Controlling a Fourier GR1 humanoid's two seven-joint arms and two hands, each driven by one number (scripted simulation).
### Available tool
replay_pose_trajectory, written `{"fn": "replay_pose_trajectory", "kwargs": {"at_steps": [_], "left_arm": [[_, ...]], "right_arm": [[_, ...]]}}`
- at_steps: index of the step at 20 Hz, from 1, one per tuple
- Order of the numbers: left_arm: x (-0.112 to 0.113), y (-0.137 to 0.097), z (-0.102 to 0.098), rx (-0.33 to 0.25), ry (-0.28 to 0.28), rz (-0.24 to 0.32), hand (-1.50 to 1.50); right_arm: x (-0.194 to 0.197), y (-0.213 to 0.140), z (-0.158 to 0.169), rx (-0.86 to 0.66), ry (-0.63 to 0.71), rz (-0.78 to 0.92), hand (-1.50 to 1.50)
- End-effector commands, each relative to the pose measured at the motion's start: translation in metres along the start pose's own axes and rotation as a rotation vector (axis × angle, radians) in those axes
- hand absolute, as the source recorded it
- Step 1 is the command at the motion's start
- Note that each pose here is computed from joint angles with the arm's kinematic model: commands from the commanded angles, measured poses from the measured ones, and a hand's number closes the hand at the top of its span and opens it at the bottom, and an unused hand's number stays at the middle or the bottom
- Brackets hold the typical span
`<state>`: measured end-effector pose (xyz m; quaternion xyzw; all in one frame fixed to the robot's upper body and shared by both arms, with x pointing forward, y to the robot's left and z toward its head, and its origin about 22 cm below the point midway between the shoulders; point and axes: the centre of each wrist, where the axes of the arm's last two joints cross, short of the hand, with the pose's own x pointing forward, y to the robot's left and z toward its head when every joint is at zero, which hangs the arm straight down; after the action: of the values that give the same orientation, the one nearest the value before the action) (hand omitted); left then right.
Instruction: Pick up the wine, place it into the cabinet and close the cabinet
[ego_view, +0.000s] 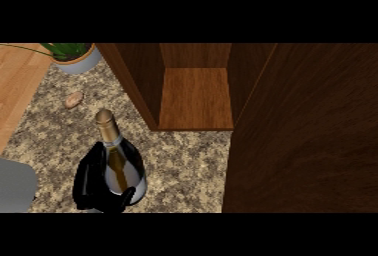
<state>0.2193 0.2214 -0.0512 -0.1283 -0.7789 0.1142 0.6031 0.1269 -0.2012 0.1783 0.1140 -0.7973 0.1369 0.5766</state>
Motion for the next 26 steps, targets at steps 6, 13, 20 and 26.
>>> {"fn": "replay_pose_trajectory", "kwargs": {"at_steps": [6, 13, 20, 26], "left_arm": [[0.049, -0.08, -0.037, -0.04, -0.013, -0.023, 1.5], [0.064, -0.123, -0.068, 0.011, 0.056, 0.007, 1.5], [0.046, -0.161, -0.088, 0.042, 0.069, -0.057, 1.5], [0.02, -0.147, -0.107, 0.069, 0.099, -0.117, 1.5]], "right_arm": [[0.039, -0.003, 0.031, 0.045, -0.075, -0.044, -1.5], [0.037, -0.009, 0.025, 0.036, -0.085, -0.035, -1.5], [0.039, -0.003, 0.03, 0.027, -0.085, -0.048, -1.5], [0.038, -0.003, 0.027, 0.044, -0.088, -0.059, -1.5]]}}
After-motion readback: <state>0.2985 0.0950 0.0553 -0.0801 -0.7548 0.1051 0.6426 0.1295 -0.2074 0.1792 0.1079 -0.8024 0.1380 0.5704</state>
